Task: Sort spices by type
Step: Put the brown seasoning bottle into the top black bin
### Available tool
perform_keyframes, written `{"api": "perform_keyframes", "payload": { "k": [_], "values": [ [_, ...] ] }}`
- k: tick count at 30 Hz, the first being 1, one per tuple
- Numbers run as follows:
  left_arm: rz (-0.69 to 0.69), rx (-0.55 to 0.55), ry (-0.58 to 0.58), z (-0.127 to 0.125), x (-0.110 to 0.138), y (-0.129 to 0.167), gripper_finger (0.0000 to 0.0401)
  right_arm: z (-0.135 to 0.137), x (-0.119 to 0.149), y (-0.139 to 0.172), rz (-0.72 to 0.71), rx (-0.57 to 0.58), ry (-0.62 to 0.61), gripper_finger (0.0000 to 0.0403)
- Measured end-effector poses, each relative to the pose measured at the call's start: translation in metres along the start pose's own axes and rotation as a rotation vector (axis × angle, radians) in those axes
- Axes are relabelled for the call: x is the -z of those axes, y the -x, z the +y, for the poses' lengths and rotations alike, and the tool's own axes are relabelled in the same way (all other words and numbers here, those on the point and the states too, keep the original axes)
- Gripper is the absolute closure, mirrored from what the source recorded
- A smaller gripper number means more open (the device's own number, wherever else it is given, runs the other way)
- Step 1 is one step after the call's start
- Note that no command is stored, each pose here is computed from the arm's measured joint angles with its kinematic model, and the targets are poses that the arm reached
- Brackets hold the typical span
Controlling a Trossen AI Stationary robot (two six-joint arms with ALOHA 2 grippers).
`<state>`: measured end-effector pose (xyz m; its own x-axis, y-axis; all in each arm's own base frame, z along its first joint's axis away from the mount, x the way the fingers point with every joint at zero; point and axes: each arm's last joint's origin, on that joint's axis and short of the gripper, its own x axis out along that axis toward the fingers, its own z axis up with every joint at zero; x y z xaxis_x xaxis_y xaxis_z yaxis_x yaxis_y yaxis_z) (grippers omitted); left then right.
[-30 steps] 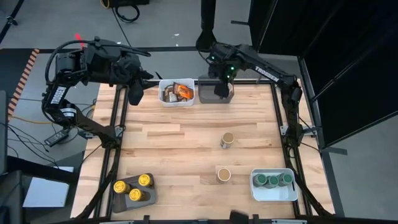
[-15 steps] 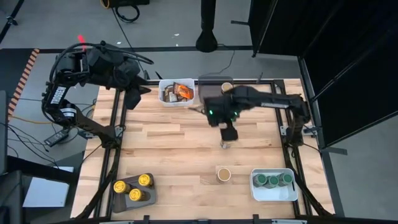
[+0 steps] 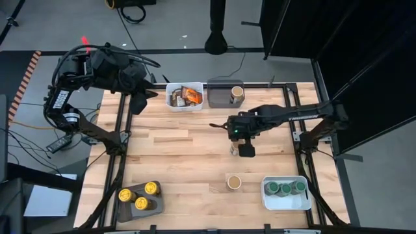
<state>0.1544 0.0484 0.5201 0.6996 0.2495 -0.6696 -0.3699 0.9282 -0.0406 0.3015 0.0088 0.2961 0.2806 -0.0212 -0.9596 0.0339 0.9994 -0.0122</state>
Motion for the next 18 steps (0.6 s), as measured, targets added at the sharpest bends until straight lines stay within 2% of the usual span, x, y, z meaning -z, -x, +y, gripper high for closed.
{"api": "perform_keyframes", "payload": {
  "k": [7, 14, 18],
  "values": [
    [-0.001, 0.000, 0.016, 0.000, 0.000, 0.000, 0.0238, 0.004, 0.003, -0.027, 0.079, -0.014, 0.015, 0.0044],
    [-0.002, 0.000, 0.031, 0.000, 0.000, 0.000, 0.0238, -0.001, -0.004, -0.041, 0.074, 0.008, 0.009, 0.0044],
    [-0.002, 0.000, 0.050, 0.000, 0.000, 0.000, 0.0238, -0.002, -0.004, -0.048, 0.107, -0.022, -0.004, 0.0042]
  ]
}}
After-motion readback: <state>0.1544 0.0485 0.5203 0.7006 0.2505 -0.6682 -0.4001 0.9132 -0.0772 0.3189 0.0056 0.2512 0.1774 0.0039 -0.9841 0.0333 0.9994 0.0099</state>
